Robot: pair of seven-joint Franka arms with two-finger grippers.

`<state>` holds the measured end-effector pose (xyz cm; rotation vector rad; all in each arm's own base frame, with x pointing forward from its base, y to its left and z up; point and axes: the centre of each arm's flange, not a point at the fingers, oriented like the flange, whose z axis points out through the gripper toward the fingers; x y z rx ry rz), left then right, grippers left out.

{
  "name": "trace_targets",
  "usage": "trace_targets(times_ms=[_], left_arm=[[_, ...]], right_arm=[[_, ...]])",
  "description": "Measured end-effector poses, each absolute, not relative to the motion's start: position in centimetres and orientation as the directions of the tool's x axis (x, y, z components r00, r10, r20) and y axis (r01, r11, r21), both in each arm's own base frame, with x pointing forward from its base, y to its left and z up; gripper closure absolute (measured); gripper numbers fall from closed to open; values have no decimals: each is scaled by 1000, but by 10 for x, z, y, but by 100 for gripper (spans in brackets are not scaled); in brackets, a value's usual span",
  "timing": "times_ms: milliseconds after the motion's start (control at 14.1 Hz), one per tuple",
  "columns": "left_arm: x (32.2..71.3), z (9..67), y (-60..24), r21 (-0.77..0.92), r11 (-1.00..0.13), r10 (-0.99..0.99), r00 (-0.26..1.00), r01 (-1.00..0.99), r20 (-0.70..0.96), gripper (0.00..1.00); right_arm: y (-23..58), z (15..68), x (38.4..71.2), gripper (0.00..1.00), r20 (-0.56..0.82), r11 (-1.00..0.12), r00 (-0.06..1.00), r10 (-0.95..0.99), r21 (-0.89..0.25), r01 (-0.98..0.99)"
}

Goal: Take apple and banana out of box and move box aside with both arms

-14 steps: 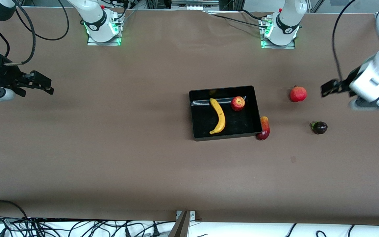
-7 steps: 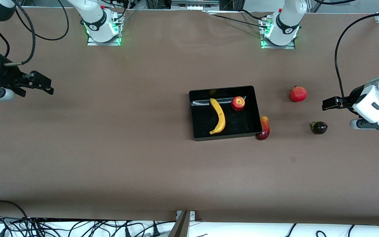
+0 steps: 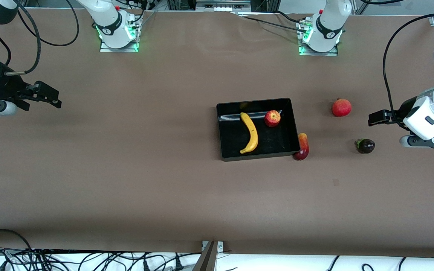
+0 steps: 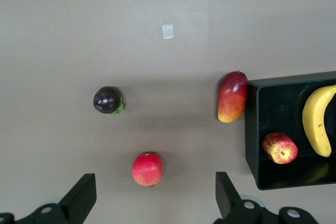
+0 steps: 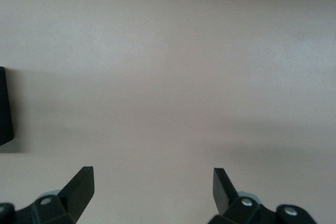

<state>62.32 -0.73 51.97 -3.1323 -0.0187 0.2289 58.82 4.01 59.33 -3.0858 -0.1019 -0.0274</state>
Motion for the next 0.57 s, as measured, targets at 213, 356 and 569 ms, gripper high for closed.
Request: trace_targets(times_ms=[213, 356, 569], left_arm=[[623, 521, -10, 0, -1000, 8, 990, 8, -143, 0], [624, 525, -15, 7, -1000, 0, 991, 1, -134, 0], [626, 542, -29, 18, -1000, -21, 995, -20, -101, 0]], right_arm=[[40, 593, 588, 0, 19, -996, 998, 65, -53, 66], [40, 593, 588, 0, 19, -996, 998, 65, -53, 66], [40, 593, 588, 0, 19, -996, 998, 65, -53, 66]])
